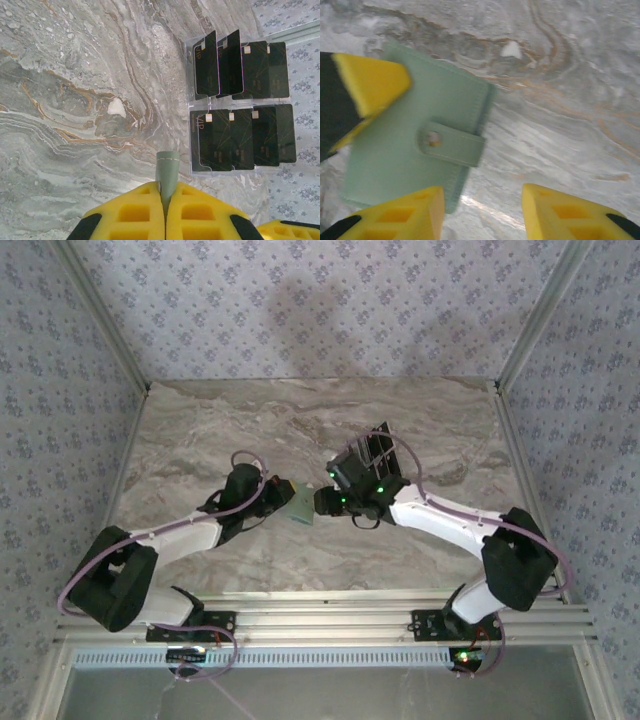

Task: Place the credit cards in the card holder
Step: Open the button on the card holder.

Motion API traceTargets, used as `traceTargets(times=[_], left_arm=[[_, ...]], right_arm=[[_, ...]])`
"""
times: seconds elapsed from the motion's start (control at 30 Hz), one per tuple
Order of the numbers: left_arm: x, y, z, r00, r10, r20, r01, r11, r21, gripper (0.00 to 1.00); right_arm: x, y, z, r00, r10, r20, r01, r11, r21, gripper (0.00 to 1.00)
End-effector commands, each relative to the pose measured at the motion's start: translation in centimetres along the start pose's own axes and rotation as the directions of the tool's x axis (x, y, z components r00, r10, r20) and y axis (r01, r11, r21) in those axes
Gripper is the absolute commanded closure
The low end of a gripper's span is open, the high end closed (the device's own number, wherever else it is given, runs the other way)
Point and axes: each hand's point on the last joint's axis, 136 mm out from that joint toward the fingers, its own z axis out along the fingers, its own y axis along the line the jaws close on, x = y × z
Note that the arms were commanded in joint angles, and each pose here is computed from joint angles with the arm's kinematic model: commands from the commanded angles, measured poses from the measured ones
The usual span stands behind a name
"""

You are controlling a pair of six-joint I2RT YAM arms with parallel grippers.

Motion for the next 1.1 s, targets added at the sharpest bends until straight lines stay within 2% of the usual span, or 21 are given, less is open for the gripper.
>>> traceTargets(times=[0.0,0.27,0.47,0.77,0.87,1.07], left_arm=[[-0.2,-0.8,0.2,1.0,0.027,0.011,-0.027,0.999,0.023,1.0],[-0.2,-1.5,0.0,1.0,0.026,0.014,-0.026,0.999,0.039,1.0],[-0.3,-2.4,-0.4,0.999,0.028,0.023,-0.029,0.998,0.063,1.0],[-0.4,-2.4,-0.8,0.999,0.03,0.032,-0.032,0.998,0.062,1.0],[-0.3,-2.2,-0.8,0.999,0.032,0.029,-0.034,0.998,0.058,1.0],[-0.1,-1.7,-0.7,0.999,0.029,0.03,-0.031,0.998,0.048,1.0]], right_arm=[[-1.0,1.7,0.4,0.999,-0.026,0.019,0.026,1.0,0.002,0.51],[-1.9,2.7,1.9,0.999,-0.042,0.023,0.041,0.999,0.03,0.49],[-2.0,2.0,3.5,0.999,-0.036,0.009,0.035,0.998,0.061,0.53],[-0.7,0.8,4.4,0.999,-0.03,-0.024,0.032,0.996,0.08,0.98],[0.7,-1.1,4.4,0.999,-0.018,-0.05,0.023,0.993,0.113,1.0],[0.7,-4.2,3.1,0.999,0.032,-0.022,-0.029,0.99,0.137,1.0]])
